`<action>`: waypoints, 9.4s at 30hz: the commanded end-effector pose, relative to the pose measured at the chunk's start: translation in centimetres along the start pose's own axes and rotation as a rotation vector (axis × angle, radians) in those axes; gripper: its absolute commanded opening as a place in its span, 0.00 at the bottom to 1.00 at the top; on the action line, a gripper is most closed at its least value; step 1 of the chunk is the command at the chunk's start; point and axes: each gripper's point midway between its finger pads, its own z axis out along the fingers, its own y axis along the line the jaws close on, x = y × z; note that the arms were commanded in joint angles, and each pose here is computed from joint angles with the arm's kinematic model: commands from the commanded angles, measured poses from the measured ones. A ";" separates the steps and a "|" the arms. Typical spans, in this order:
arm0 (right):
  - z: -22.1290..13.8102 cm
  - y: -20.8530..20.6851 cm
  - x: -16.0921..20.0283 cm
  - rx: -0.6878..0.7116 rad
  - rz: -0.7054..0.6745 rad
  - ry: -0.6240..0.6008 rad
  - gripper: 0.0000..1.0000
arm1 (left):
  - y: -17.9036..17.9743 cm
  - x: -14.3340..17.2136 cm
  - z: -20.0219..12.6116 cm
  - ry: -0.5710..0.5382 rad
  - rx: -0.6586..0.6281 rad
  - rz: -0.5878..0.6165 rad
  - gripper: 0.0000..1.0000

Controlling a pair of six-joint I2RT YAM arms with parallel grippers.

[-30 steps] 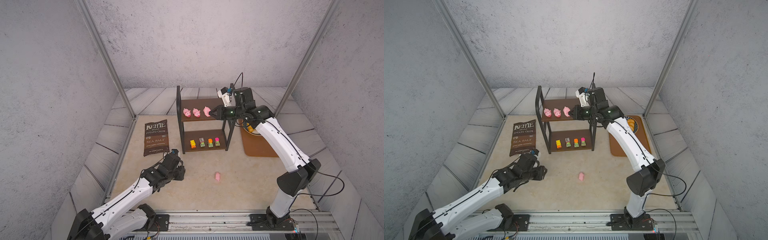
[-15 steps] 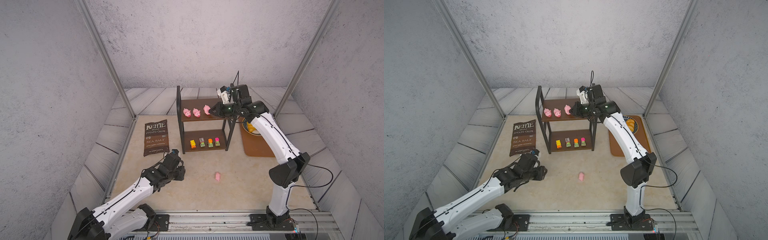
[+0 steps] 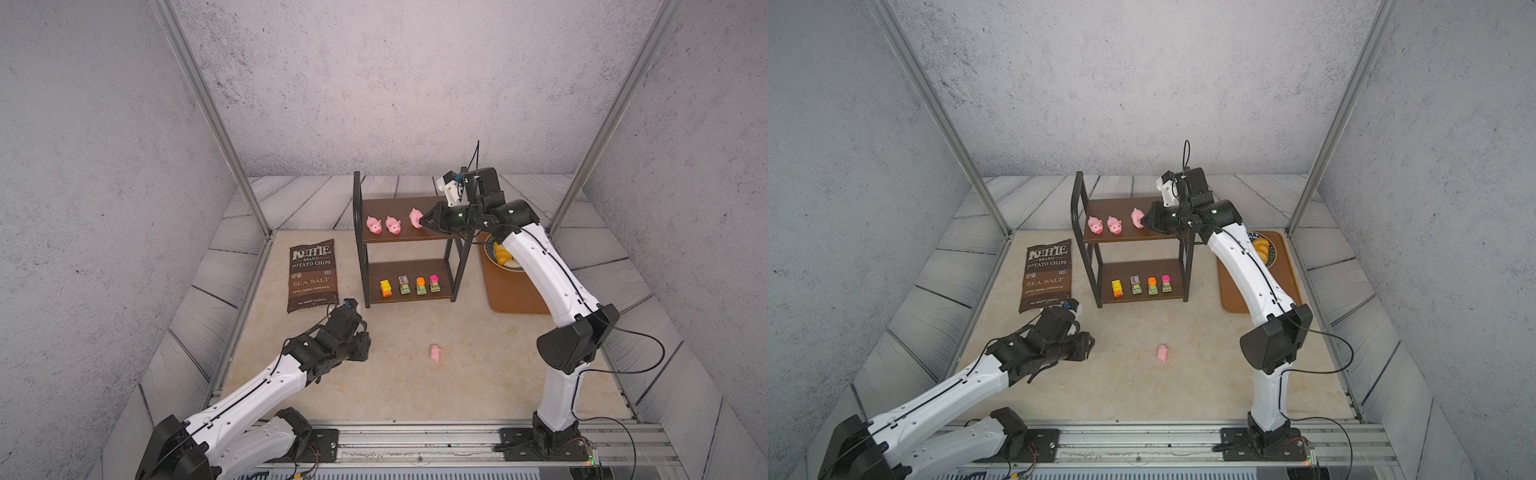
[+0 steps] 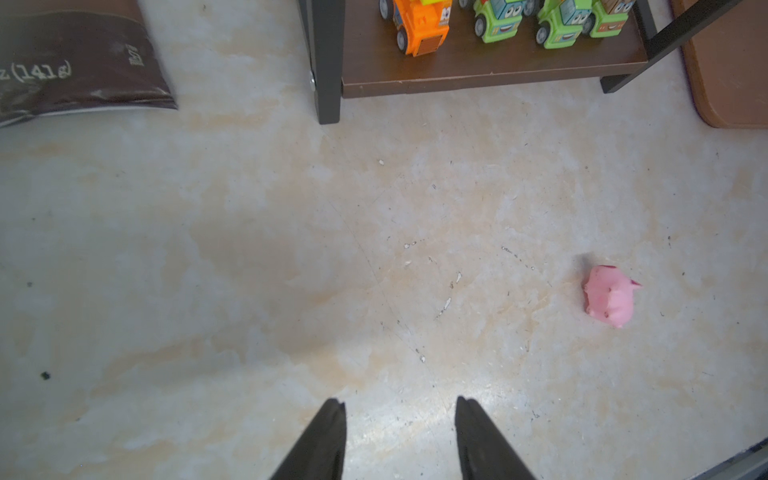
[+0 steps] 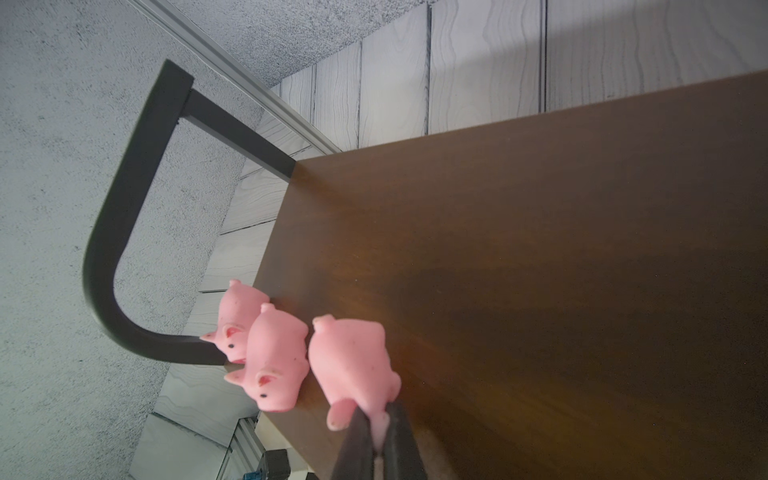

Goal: Organize plastic toys on shelves
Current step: Place the plastic toy on the shelf, then adjust the plastic toy at the center of the board, then pick up the plastic toy at the center of the board.

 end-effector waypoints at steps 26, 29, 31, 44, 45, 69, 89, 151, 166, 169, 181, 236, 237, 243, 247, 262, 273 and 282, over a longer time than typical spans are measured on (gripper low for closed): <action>0.8 0.4 -0.4 -0.035 0.005 0.033 0.36 | 0.5 0.0 0.4 0.006 -0.024 0.009 0.48; 0.3 0.8 -0.4 -0.037 -0.012 0.034 0.38 | 0.4 0.0 0.5 0.010 -0.020 0.009 0.48; -0.2 1.0 -0.5 -0.035 -0.030 0.033 0.39 | 0.3 0.1 0.5 0.012 -0.016 0.013 0.48; -6.6 5.2 3.4 -0.093 -0.269 0.041 0.43 | -5.9 0.8 1.2 0.082 0.288 0.081 0.56; -7.0 5.2 3.9 -0.092 -0.282 0.044 0.43 | -6.4 0.9 1.5 0.087 0.299 0.084 0.57; -6.6 -11.3 23.5 0.210 -0.078 0.108 0.44 | -17.3 3.0 10.9 0.308 0.461 0.167 0.55; -0.7 -16.1 30.1 0.203 0.025 0.311 0.42 | -10.9 4.2 12.5 0.327 0.128 0.226 0.27; 3.6 -20.4 35.7 0.291 0.053 0.545 0.18 | -10.0 4.6 14.0 0.317 0.075 0.157 0.25; 2.6 -20.3 34.5 0.359 0.030 0.494 0.14 | -9.5 3.9 11.8 0.283 0.085 0.179 0.26; 3.2 -20.6 33.7 0.381 0.023 0.472 0.12 | -10.7 4.6 11.7 0.301 0.173 0.178 0.23; 6.1 -20.0 34.4 0.299 0.014 0.538 0.13 | -10.5 5.3 14.2 0.336 0.159 0.147 0.18; 5.1 -15.8 32.5 0.078 0.092 0.412 0.48 | -10.8 3.9 14.7 0.327 0.165 0.110 0.21; 5.2 -15.8 32.5 0.078 0.092 0.414 0.47 | -10.8 3.9 14.7 0.326 0.164 0.109 0.21; 6.0 -16.4 32.9 0.084 0.103 0.431 0.42 | -10.9 3.8 15.0 0.327 0.165 0.104 0.21; 6.4 -16.6 33.2 0.081 0.116 0.440 0.37 | -11.1 3.8 15.1 0.328 0.172 0.105 0.21; 6.1 -16.8 34.0 0.077 0.138 0.441 0.04 | -12.1 3.5 14.2 0.329 0.226 0.096 0.21; 1.5 -11.5 28.6 0.020 0.027 0.329 0.00 | -8.7 0.2 6.8 0.167 0.126 0.126 0.42; -3.4 -6.0 21.6 0.006 -0.149 0.205 0.00 | -6.1 -1.8 0.8 -0.009 0.108 0.115 0.51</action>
